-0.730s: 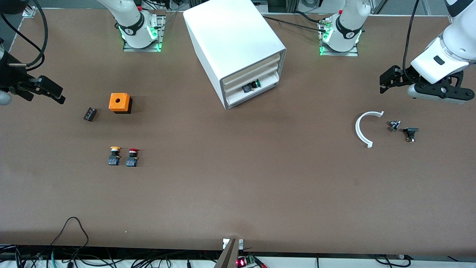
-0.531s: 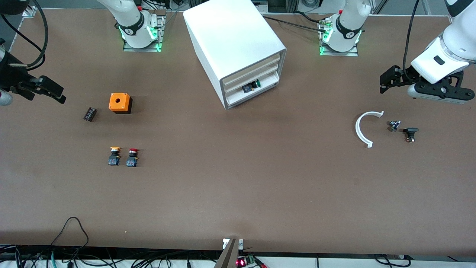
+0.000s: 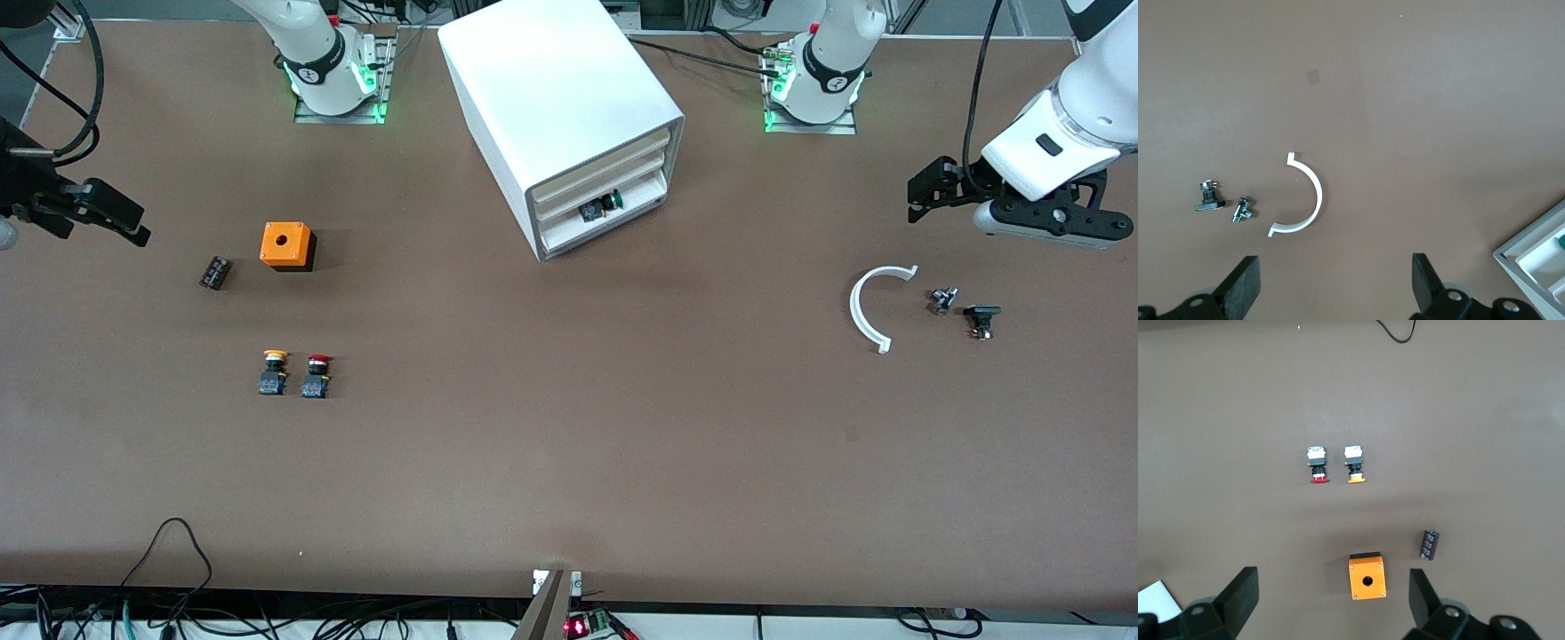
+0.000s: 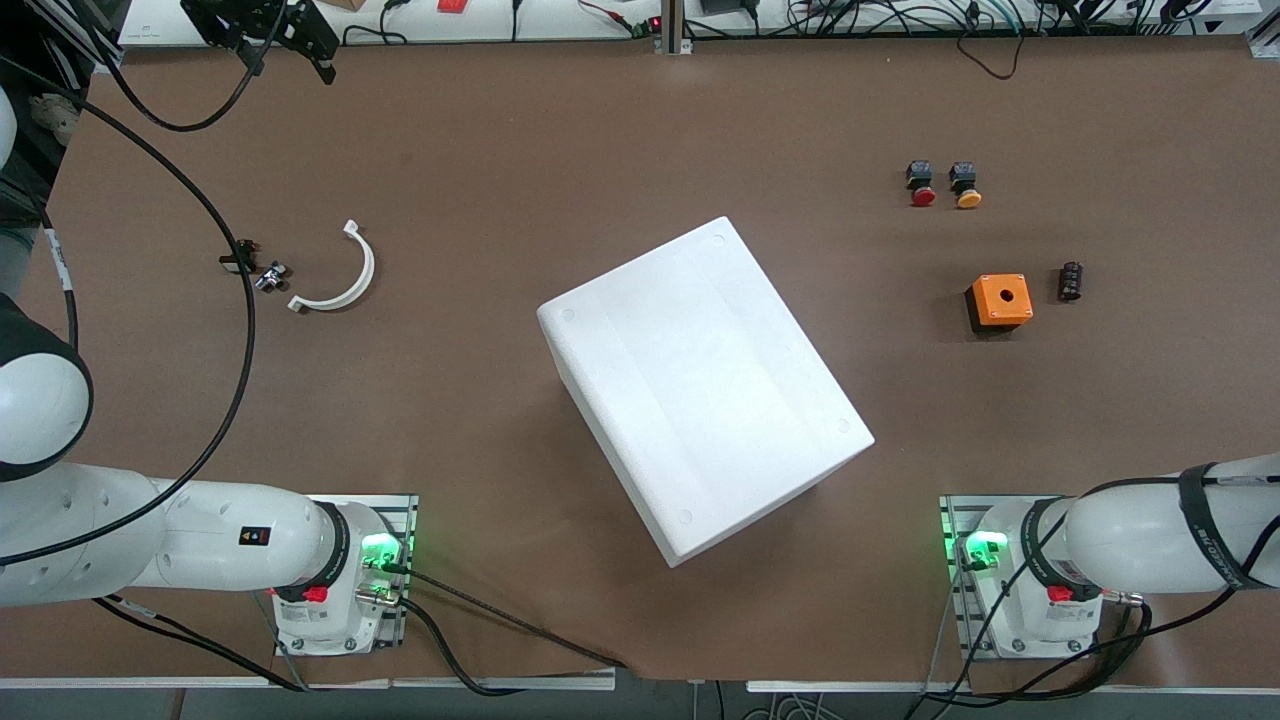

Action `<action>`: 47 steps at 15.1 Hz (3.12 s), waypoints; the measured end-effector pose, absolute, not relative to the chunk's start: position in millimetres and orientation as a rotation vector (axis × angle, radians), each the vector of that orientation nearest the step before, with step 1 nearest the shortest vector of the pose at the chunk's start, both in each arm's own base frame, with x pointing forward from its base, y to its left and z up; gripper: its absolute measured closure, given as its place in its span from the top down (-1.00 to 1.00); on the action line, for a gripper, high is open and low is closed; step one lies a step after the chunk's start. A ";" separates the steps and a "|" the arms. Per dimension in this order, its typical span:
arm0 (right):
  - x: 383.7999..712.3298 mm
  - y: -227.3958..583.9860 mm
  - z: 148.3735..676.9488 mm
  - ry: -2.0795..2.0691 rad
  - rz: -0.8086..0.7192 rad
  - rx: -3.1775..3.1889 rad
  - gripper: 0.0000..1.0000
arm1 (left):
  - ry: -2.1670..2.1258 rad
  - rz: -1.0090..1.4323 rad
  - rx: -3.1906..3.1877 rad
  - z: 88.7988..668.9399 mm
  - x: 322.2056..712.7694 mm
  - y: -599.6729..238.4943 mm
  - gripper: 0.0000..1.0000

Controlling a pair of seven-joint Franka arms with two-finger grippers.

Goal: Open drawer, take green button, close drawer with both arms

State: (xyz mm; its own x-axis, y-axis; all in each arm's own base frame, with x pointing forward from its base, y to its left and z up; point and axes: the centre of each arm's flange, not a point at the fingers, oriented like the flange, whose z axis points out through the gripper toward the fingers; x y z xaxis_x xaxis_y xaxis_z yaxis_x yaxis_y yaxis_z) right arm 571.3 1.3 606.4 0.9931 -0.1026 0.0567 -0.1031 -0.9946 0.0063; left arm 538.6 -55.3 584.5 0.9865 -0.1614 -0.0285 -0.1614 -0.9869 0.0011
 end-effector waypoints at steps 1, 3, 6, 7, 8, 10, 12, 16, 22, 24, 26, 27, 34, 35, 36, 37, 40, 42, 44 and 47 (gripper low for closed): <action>574.8 2.9 599.7 -0.159 0.070 3.125 1.00 | 0.256 0.054 -3.130 581.7 539.7 -56.0 1.00; 582.3 14.3 585.9 -0.145 0.034 3.122 1.00 | 0.267 0.075 -3.129 573.9 542.9 -60.0 1.00; 589.8 35.9 567.4 -0.146 -0.013 3.117 1.00 | 0.283 0.083 -3.128 558.8 552.5 -66.3 1.00; 592.8 37.4 559.6 -0.143 -0.033 3.114 1.00 | 0.285 0.087 -3.128 554.5 555.1 -67.2 1.00; 596.3 37.2 550.9 -0.145 -0.053 3.110 1.00 | 0.286 0.091 -3.128 551.3 556.9 -67.6 1.00; 604.8 37.0 533.3 -0.148 -0.076 3.104 1.00 | 0.287 0.096 -3.128 548.5 558.4 -68.3 1.00; 614.2 40.0 513.8 -0.142 -0.092 3.098 1.00 | 0.287 0.094 -3.129 549.1 558.5 -68.3 1.00; 628.8 54.9 473.2 -0.110 -0.146 3.085 1.00 | 0.288 0.093 -3.129 549.4 558.6 -68.4 1.00; 644.0 74.8 435.9 -0.102 -0.148 3.124 1.00 | 0.288 0.092 -3.129 549.6 558.6 -68.5 1.00; 649.2 88.0 426.7 -0.100 -0.116 3.126 1.00 | 0.293 0.095 -3.143 549.6 558.3 -70.2 1.00; 654.4 105.6 420.8 -0.137 -0.092 3.123 1.00 | 0.290 0.121 -3.206 548.4 556.2 -77.1 1.00; 657.5 116.0 419.6 -0.157 -0.081 3.121 1.00 | 0.291 0.145 -3.250 546.7 554.8 -82.8 1.00; 667.5 199.7 412.9 -0.472 -0.057 3.131 1.00 | 0.486 0.515 -3.523 499.6 543.8 -178.8 1.00; 668.7 213.1 415.3 -0.533 -0.051 3.138 1.00 | 0.560 0.555 -3.555 490.1 544.3 -188.7 1.00; 669.7 226.0 417.0 -0.587 -0.043 3.138 1.00 | 0.650 0.595 -3.587 477.8 545.8 -196.3 1.00; 670.1 239.9 418.4 -0.635 -0.032 3.133 1.00 | 0.757 0.639 -3.618 461.7 547.9 -202.0 1.00; 669.5 279.1 419.3 -0.762 -0.005 3.116 1.00 | 1.045 0.771 -3.706 399.6 550.4 -213.4 1.00; 669.5 301.1 420.0 -0.846 0.013 3.102 1.00 | 1.113 0.855 -3.777 359.1 544.7 -217.7 1.00; 669.6 319.2 417.0 -0.911 0.023 3.089 1.00 | 1.093 0.938 -3.815 324.2 533.6 -217.4 1.00; 669.5 339.1 411.2 -0.995 0.033 3.069 1.00 | 1.225 0.987 -3.858 279.9 512.9 -215.6 1.00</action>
